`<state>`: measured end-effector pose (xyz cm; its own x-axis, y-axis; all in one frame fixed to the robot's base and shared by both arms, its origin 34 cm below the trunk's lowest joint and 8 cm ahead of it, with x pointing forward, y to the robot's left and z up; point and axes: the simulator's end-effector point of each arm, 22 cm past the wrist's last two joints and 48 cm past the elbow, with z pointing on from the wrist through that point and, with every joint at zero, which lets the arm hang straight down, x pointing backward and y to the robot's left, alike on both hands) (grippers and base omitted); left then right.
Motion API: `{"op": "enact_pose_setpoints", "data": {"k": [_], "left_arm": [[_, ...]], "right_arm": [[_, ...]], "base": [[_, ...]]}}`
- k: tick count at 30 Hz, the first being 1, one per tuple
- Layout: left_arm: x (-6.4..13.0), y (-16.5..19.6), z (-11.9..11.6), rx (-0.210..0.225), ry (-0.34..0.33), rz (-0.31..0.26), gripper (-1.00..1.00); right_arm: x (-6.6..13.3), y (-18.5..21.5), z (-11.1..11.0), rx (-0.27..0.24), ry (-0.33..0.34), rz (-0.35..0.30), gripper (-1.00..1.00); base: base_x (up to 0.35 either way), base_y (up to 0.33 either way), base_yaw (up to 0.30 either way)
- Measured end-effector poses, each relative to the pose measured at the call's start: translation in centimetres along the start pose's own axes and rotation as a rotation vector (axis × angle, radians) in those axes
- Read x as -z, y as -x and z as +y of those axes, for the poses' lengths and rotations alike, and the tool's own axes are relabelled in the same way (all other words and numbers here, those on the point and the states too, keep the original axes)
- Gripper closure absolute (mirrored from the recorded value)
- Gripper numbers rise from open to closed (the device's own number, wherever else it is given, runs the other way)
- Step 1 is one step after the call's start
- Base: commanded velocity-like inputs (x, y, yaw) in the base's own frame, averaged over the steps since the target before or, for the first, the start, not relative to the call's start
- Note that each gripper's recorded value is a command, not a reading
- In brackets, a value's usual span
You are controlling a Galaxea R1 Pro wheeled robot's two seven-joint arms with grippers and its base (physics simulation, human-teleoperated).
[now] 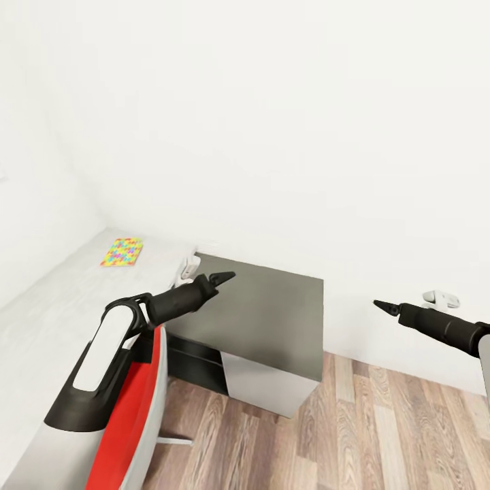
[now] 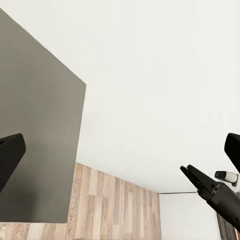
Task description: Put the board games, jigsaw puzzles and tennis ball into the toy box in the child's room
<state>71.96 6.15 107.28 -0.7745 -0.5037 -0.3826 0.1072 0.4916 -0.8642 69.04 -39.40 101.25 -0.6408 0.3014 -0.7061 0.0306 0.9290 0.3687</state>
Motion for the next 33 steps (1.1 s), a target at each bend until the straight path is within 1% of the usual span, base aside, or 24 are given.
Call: {"op": "enact_pose_setpoints", "data": {"k": [10, 14, 27, 33], "left_arm": [[0.01, -0.05, 0.03, -0.002, 0.002, 0.001, -1.0], [-0.01, -0.07, 0.08, -0.001, 0.003, 0.002, -1.0], [-0.05, -0.15, 0.12, -0.002, 0.004, 0.003, -1.0], [-0.05, -0.15, 0.12, -0.001, 0.004, 0.003, -1.0]], "right_arm": [[0.03, 0.01, -0.02, 0.0, 0.0, -0.001, -1.0], [0.02, 0.03, -0.05, -0.001, -0.001, -0.001, -1.0], [0.06, 0.1, -0.16, -0.004, -0.002, -0.003, -1.0], [0.06, 0.1, -0.16, -0.003, -0.002, -0.003, -1.0]], "base": [[0.251, 0.0, -0.016], [0.166, 0.0, -0.004], [0.039, 0.0, 0.0], [0.006, 0.0, 0.089]]}}
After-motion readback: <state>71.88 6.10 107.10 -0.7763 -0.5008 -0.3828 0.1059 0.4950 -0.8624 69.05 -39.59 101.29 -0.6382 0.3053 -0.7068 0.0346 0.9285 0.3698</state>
